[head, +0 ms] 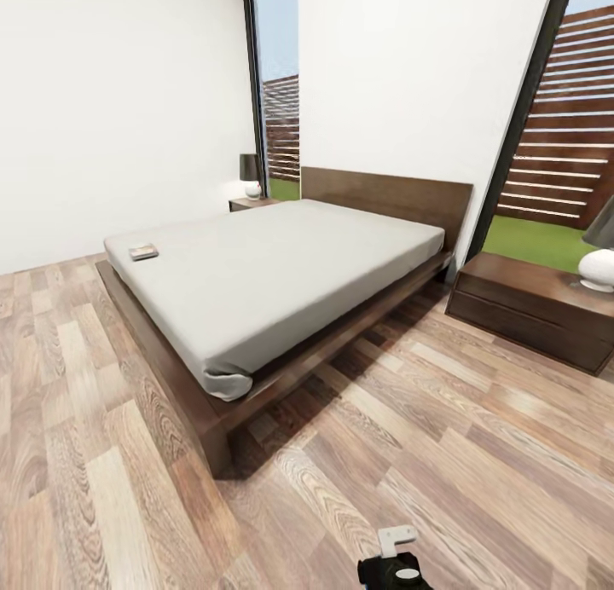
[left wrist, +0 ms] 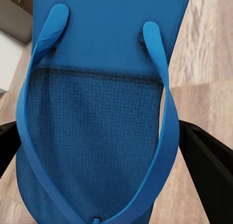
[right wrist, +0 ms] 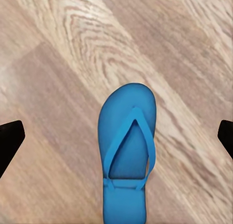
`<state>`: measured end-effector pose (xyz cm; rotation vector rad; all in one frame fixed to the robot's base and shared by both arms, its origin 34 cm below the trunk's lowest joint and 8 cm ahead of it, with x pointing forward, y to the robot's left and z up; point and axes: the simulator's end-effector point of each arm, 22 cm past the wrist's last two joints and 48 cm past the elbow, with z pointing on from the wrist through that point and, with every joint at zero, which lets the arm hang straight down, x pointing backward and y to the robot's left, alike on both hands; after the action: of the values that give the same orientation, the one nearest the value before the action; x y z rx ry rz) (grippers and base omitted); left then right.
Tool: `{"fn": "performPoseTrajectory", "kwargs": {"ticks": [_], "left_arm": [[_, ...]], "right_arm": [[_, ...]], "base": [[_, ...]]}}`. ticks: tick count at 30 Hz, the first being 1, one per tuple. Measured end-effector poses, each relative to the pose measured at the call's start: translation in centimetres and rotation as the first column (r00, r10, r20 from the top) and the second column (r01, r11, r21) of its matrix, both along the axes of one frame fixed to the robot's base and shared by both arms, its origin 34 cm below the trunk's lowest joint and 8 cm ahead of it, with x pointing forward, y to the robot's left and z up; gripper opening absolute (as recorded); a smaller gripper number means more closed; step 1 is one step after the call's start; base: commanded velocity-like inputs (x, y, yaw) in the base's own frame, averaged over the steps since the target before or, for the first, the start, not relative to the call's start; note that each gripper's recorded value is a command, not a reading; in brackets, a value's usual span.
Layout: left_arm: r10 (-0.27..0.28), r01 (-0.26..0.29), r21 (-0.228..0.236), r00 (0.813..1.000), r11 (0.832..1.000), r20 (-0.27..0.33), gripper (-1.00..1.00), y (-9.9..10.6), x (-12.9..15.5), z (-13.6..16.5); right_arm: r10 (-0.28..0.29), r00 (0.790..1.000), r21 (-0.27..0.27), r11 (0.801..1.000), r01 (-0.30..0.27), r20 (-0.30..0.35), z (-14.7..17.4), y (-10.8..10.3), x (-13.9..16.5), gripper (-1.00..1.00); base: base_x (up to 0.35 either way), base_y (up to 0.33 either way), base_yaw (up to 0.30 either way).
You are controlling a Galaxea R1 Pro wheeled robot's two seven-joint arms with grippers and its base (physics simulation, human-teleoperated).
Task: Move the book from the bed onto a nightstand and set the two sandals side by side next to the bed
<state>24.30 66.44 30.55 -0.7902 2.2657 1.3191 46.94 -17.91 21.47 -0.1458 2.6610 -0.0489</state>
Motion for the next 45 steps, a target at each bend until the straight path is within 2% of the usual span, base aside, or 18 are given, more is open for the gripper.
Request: {"fn": "performPoseTrajectory", "kwargs": {"ticks": [6, 13, 33, 41, 45], "left_arm": [[0.01, -0.01, 0.007, 1.0, 1.0, -0.001, -1.0, 0.3, -0.7, -1.1], [0.021, -0.019, 0.029, 0.999, 0.999, -0.044, -1.0, 1.6, -2.5, -0.9], [0.018, -0.014, 0.032, 0.992, 0.999, -0.128, -1.0, 1.7, -4.4, -2.1], [0.016, -0.013, 0.03, 0.992, 0.999, -0.128, -1.0, 1.6, -4.4, -2.1], [0.017, -0.013, 0.03, 0.99, 0.999, -0.143, -1.0, 1.6, -4.7, -2.4]], "right_arm": [[0.0, 1.0, 0.0, 1.0, 0.0, 0.0, -1.4, 0.0, -0.4, 1.0], [0.001, 0.999, 0.001, 1.0, -0.001, -0.032, -2.6, 0.0, -1.4, 1.0], [-0.001, 0.994, -0.002, 1.0, 0.001, -0.108, -5.7, -0.2, -3.8, 1.0], [0.0, 0.998, -0.003, 1.0, 0.0, -0.068, -4.6, -0.2, -0.8, 1.0], [-0.002, 0.997, -0.006, 1.0, 0.002, -0.073, -5.0, -0.5, -0.3, 1.0]], "base": [[0.0, 0.0, 0.0], [0.0, 0.0, 0.0], [0.0, 0.0, 0.0], [0.0, 0.0, 0.0], [0.0, 0.0, 0.0]]}}
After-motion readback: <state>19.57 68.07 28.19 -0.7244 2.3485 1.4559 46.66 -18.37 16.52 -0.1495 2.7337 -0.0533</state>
